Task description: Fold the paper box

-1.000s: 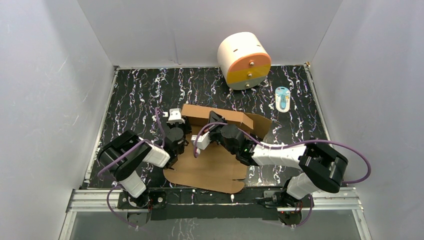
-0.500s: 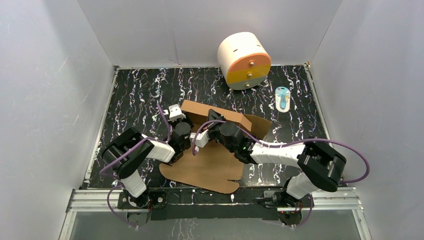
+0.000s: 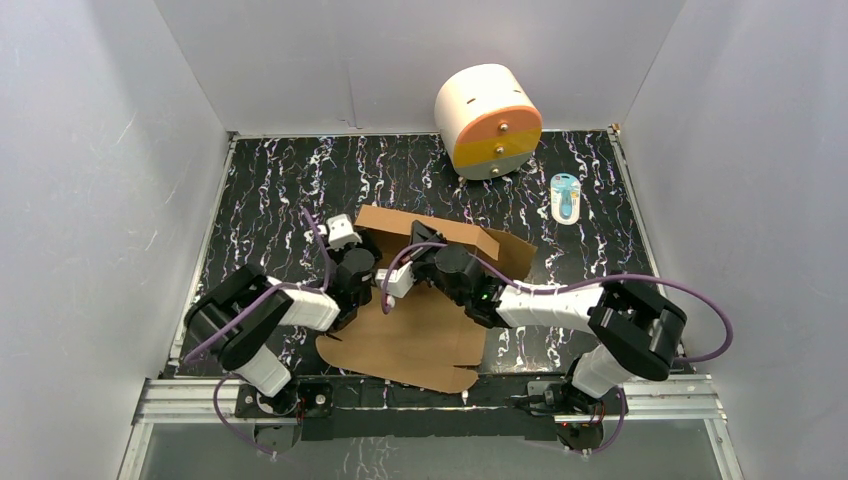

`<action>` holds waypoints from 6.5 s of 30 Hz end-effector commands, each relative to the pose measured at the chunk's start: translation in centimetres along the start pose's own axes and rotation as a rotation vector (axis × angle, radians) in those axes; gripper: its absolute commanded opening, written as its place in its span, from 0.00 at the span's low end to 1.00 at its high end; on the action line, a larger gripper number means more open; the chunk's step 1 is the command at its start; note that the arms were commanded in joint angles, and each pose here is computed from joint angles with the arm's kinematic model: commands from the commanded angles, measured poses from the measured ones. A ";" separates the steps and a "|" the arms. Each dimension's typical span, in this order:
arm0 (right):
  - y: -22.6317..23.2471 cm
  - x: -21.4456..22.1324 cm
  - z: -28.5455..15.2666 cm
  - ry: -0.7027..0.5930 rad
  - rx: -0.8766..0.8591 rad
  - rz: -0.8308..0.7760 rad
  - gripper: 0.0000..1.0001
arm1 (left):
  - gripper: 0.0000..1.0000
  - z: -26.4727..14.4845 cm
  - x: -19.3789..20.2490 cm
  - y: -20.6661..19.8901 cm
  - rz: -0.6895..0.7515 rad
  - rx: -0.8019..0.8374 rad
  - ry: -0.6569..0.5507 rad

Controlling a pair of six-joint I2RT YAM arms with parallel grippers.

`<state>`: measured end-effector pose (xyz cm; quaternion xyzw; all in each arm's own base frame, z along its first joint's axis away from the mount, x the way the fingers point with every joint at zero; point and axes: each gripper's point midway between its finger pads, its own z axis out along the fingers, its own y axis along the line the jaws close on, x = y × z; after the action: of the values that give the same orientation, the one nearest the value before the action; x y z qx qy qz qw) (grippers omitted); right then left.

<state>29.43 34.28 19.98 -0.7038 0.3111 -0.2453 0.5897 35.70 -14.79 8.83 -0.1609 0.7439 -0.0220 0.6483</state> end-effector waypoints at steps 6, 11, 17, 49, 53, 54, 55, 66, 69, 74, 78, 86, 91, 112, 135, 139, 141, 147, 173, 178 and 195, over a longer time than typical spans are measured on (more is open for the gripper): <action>-1.7 -1.2 1.1 -0.036 0.050 -0.016 0.01 | 0.69 -2.5 -2.3 2.4 -0.064 0.008 0.036; -2.1 -1.1 1.5 -0.044 0.059 -0.019 0.06 | 0.76 -4.3 -2.0 2.3 -0.082 0.079 0.112; -3.0 -1.1 2.8 -0.074 0.083 -0.027 0.06 | 0.81 -7.0 -2.9 2.6 -0.120 0.145 0.178; -4.4 1.5 -5.7 0.010 -0.022 0.757 0.91 | 0.84 -12.4 -7.7 -6.0 -0.319 0.464 0.467; -4.3 0.9 -7.5 -0.023 -0.039 0.885 0.92 | 0.84 -12.3 -7.7 -6.8 -0.337 0.472 0.497; -4.3 0.6 -7.8 -0.040 -0.043 0.908 0.93 | 0.84 -12.3 -7.7 -7.0 -0.342 0.472 0.497; -4.1 0.5 -7.9 -0.049 -0.046 0.922 0.94 | 0.84 -12.2 -7.8 -7.1 -0.344 0.474 0.494; -2.6 0.5 -6.1 -0.025 -0.084 0.819 0.91 | 0.84 -12.5 -7.5 -6.8 -0.344 0.491 0.487; -4.8 -1.0 -6.7 -0.088 -0.110 0.928 0.92 | 0.84 -13.1 -7.9 -7.7 -0.374 0.542 0.500; -6.7 -1.6 -8.7 -0.140 -0.082 1.049 0.95 | 0.86 -13.5 -10.0 -9.7 -0.492 0.601 0.490; -7.4 0.2 -9.8 -0.067 0.003 1.133 0.95 | 0.86 -12.5 -11.2 -10.5 -0.608 0.581 0.471; -8.0 3.3 -11.3 0.003 0.216 1.233 0.94 | 0.75 -10.3 -11.3 -12.8 -0.810 0.581 0.509; -7.6 4.1 -11.5 0.023 0.268 1.239 0.93 | 0.64 -9.1 -11.1 -13.9 -0.882 0.578 0.511; -8.0 5.7 -12.5 0.050 0.368 1.208 0.94 | 0.00 -3.3 -13.8 -9.8 -1.067 0.383 0.154; -4.7 11.7 -10.4 0.039 0.298 1.450 0.88 | 0.58 -4.9 -13.3 -2.7 -0.643 0.265 0.204; -3.0 11.8 -9.8 0.020 0.286 1.468 0.85 | 0.67 -6.2 -12.4 -3.4 -0.530 0.328 0.275; -1.9 12.2 -9.4 0.026 0.282 1.482 0.83 | 0.70 -7.1 -12.2 -3.3 -0.487 0.346 0.289; 0.6 12.6 -8.5 -0.024 0.250 1.532 0.79 | 0.73 -9.1 -11.8 -1.8 -0.364 0.353 0.327; 6.8 11.6 -6.5 -0.058 0.096 1.527 0.25 | 0.75 -11.3 -5.3 -16.7 -0.296 0.592 0.314; 6.7 11.4 -6.7 -0.070 0.093 1.515 0.15 | 0.76 -10.2 -5.5 -17.9 -0.331 0.559 0.274; 6.6 11.0 -6.8 -0.093 0.088 1.512 0.03 | 0.77 -9.2 -6.6 -20.3 -0.470 0.530 0.182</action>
<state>30.76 20.70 12.43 -0.2830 0.7031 0.2399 0.6066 30.61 -33.54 18.17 -0.1172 0.7489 -0.3563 0.5464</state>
